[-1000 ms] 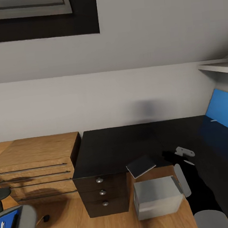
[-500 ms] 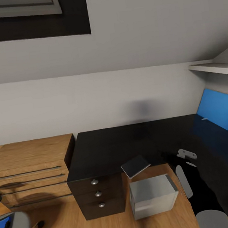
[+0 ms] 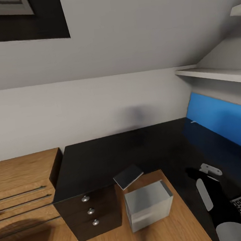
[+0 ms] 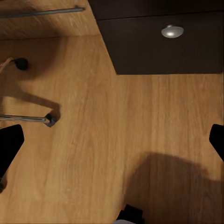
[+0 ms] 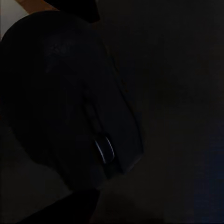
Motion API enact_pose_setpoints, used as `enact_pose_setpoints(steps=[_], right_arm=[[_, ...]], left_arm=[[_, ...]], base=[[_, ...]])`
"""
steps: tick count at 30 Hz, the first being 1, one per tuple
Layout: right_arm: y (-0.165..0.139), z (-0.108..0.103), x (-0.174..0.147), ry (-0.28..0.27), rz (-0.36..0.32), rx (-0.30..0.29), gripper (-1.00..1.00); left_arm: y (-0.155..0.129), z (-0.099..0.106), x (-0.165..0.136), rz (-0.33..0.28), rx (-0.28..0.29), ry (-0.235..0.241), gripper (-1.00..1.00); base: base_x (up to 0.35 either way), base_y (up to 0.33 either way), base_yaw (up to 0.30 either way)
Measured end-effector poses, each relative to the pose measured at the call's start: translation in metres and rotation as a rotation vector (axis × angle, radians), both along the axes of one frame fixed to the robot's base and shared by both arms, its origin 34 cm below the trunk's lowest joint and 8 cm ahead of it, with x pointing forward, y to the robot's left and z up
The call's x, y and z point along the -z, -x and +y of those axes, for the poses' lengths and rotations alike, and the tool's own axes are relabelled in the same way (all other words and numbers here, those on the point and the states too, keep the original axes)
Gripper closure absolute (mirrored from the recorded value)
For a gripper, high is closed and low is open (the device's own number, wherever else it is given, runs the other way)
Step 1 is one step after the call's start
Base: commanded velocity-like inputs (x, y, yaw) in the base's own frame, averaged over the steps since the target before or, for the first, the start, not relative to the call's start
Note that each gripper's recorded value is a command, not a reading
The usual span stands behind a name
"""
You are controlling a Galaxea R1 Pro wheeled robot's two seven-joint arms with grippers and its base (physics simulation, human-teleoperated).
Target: In the bedroom, organize the workspace by keeping the computer under the desk, ensuring the monitor is on the desk, placing the keyboard on the desk next to the monitor, placing the mouse on the desk next to the keyboard, moving the folder from the swivel chair onto the desk next to the mouse, stacking the notebook on top of the folder with the pen on top of the notebook, and positioning the swivel chair next to the desk.
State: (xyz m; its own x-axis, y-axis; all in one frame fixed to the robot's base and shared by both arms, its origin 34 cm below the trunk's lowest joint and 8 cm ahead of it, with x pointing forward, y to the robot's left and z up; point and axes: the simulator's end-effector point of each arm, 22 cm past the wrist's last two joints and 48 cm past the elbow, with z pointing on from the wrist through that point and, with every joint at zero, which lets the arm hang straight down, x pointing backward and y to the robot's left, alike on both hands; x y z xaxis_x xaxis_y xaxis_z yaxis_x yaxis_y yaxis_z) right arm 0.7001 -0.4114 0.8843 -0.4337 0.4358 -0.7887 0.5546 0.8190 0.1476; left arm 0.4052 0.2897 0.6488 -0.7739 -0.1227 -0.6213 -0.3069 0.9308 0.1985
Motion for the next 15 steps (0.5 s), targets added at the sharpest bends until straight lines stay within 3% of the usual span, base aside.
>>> enact_pose_setpoints(steps=[8,12,15], right_arm=[[0.01,-0.021,0.014,0.012,0.02,0.035,1.0],[0.01,-0.022,0.018,0.019,0.014,0.041,1.0],[0.01,-0.021,0.019,0.022,0.012,0.039,1.0]], left_arm=[[0.0,-0.001,0.0,0.0,0.0,0.002,-1.0],[-0.001,-0.003,0.0,-0.001,0.003,0.003,-1.0],[-0.001,-0.003,0.0,-0.002,0.003,0.003,-1.0]], base=[[0.0,0.0,-0.296],[0.0,0.0,-0.296],[0.0,0.0,-0.127]])
